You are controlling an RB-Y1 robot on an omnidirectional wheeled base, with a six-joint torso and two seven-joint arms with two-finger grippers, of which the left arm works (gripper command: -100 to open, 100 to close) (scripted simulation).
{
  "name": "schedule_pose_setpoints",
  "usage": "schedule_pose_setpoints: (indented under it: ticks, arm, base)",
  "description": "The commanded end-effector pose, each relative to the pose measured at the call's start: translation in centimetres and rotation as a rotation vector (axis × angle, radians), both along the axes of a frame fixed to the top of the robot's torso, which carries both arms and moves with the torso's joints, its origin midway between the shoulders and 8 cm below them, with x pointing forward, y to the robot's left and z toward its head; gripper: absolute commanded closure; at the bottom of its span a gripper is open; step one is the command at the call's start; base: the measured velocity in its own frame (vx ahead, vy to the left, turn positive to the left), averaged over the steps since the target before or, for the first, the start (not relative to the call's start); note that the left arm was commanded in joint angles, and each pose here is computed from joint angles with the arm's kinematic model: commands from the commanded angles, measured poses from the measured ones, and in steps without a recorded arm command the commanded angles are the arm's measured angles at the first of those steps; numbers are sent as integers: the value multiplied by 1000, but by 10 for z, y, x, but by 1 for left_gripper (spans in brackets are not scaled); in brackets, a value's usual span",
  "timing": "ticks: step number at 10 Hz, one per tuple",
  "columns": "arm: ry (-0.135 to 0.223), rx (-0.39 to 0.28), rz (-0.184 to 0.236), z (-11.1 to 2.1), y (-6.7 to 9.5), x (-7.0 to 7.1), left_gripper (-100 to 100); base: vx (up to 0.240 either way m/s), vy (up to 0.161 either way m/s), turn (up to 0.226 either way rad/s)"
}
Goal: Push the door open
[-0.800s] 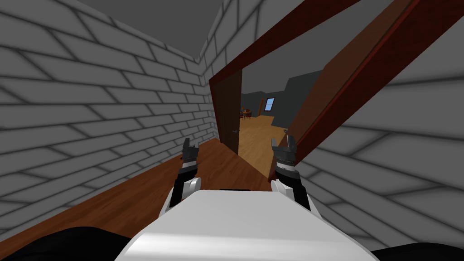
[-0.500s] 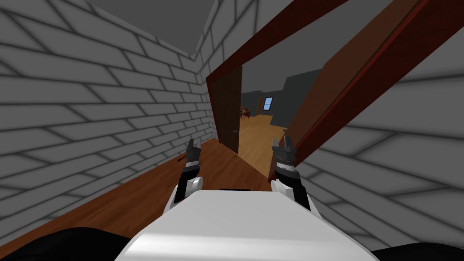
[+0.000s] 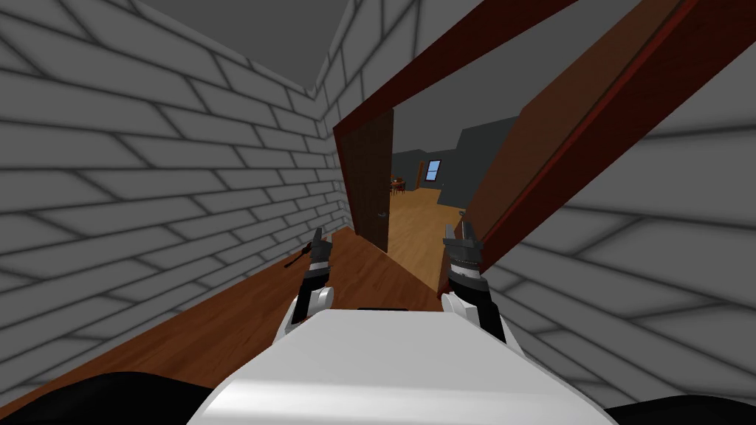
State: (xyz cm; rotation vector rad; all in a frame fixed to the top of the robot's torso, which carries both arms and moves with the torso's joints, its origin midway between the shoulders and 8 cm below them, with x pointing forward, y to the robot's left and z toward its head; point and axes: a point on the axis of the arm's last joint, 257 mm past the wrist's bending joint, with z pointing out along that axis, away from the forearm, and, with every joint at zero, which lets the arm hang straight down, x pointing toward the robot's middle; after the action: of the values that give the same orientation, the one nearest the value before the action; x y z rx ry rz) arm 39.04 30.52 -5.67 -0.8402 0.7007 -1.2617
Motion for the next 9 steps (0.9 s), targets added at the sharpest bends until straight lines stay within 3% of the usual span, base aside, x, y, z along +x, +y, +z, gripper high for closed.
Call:
schedule_pose_setpoints:
  ticks: [1,9]
  arm:
    - [12,-3,-14,-9,-3,6,-100]
    - [89,-15,-88,-64,-25,38,-100]
  base:
    - [77,33,-87]
    - [91,38,-79]
